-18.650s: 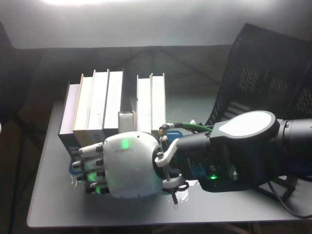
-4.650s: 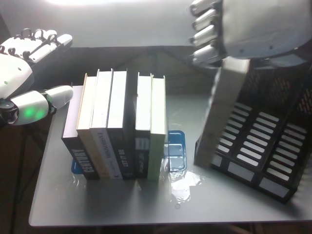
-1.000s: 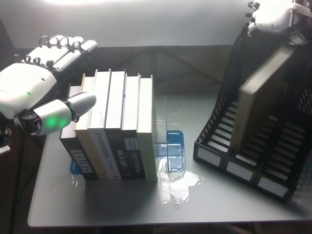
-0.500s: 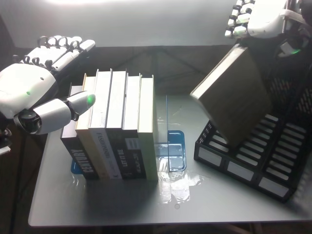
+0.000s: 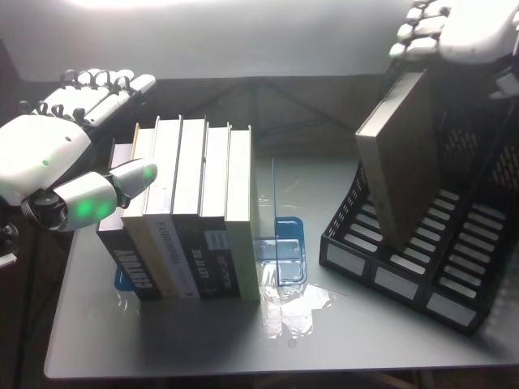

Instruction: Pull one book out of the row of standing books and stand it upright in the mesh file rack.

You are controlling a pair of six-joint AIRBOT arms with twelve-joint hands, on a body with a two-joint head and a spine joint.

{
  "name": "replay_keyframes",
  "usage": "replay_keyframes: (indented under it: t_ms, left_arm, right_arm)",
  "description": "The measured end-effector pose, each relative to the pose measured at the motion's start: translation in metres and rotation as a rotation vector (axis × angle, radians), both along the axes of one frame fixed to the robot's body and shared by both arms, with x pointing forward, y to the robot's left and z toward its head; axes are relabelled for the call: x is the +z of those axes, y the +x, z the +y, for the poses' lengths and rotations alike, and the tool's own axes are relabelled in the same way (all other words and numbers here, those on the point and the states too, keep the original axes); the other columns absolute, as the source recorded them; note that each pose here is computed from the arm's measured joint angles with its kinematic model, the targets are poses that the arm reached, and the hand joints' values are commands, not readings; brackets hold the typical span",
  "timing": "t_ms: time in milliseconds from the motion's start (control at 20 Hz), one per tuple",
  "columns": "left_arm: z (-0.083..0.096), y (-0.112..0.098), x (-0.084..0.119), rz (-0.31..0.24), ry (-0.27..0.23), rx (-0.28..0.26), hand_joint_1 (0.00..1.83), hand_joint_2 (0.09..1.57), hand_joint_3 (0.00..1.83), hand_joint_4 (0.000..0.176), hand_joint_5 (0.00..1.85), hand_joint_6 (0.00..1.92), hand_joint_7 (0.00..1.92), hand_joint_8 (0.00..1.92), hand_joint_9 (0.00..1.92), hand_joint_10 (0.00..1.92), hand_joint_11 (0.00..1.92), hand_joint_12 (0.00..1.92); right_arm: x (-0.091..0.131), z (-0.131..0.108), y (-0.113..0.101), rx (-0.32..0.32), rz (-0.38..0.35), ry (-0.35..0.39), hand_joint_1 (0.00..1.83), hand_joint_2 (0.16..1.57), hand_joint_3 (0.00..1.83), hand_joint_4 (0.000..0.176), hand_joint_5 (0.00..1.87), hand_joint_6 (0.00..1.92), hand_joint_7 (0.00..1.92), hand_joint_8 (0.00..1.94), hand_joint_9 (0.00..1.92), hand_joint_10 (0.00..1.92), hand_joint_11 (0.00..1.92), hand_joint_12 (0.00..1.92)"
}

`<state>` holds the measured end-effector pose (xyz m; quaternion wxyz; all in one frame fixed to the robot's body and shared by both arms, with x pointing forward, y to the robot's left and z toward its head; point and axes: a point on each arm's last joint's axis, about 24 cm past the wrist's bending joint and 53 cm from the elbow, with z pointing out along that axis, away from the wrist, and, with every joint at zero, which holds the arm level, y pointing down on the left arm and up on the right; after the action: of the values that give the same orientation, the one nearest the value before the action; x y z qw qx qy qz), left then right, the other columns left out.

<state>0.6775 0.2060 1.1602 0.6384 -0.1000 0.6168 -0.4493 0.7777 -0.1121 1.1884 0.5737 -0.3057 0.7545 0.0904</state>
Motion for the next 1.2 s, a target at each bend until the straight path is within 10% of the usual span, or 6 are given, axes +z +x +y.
replay_keyframes:
  t_ms: [150, 300, 600, 850, 950, 1200]
  left_arm:
    - [0.008, -0.002, -0.003, 0.009, 0.004, 0.016, 0.06, 1.43, 0.00, 0.060, 0.00, 0.00, 0.00, 0.00, 0.00, 0.00, 0.00, 0.00]
    - [0.020, -0.004, -0.008, 0.031, -0.004, 0.050, 0.15, 1.45, 0.00, 0.000, 0.00, 0.00, 0.00, 0.00, 0.00, 0.00, 0.00, 0.00]
    - [0.021, -0.007, -0.009, 0.038, -0.022, 0.058, 0.08, 1.47, 0.01, 0.000, 0.00, 0.00, 0.00, 0.00, 0.00, 0.00, 0.00, 0.00]
    - [0.025, -0.011, -0.005, 0.031, -0.022, 0.063, 0.14, 1.48, 0.00, 0.000, 0.00, 0.00, 0.00, 0.00, 0.00, 0.00, 0.00, 0.00]
    - [0.026, -0.012, -0.004, 0.032, -0.025, 0.066, 0.14, 1.47, 0.00, 0.000, 0.00, 0.00, 0.00, 0.00, 0.00, 0.00, 0.00, 0.00]
    - [0.021, -0.015, -0.002, 0.025, -0.019, 0.047, 0.12, 1.46, 0.00, 0.000, 0.00, 0.00, 0.00, 0.00, 0.00, 0.00, 0.00, 0.00]
  right_arm:
    - [0.012, 0.014, -0.007, 0.027, -0.028, 0.028, 0.92, 1.18, 0.02, 0.004, 0.00, 0.00, 0.00, 0.00, 0.00, 0.00, 0.00, 0.00]
    - [0.012, 0.023, -0.006, 0.036, -0.053, 0.039, 0.87, 1.21, 0.02, 0.008, 0.00, 0.00, 0.00, 0.00, 0.00, 0.00, 0.00, 0.00]
    - [0.003, 0.052, -0.034, 0.098, -0.030, 0.091, 0.72, 1.22, 0.01, 0.055, 0.00, 0.00, 0.00, 0.00, 0.00, 0.00, 0.00, 0.00]
    - [0.010, 0.050, -0.055, 0.079, -0.033, 0.254, 0.55, 1.28, 0.02, 0.017, 0.00, 0.00, 0.00, 0.00, 0.00, 0.00, 0.01, 0.01]
    - [0.000, 0.040, -0.066, 0.066, -0.017, 0.285, 0.33, 1.31, 0.02, 0.048, 0.00, 0.00, 0.00, 0.00, 0.00, 0.00, 0.00, 0.00]
    - [0.008, 0.024, -0.089, 0.056, -0.051, 0.374, 0.26, 1.33, 0.01, 0.000, 0.00, 0.00, 0.00, 0.00, 0.00, 0.00, 0.00, 0.00]
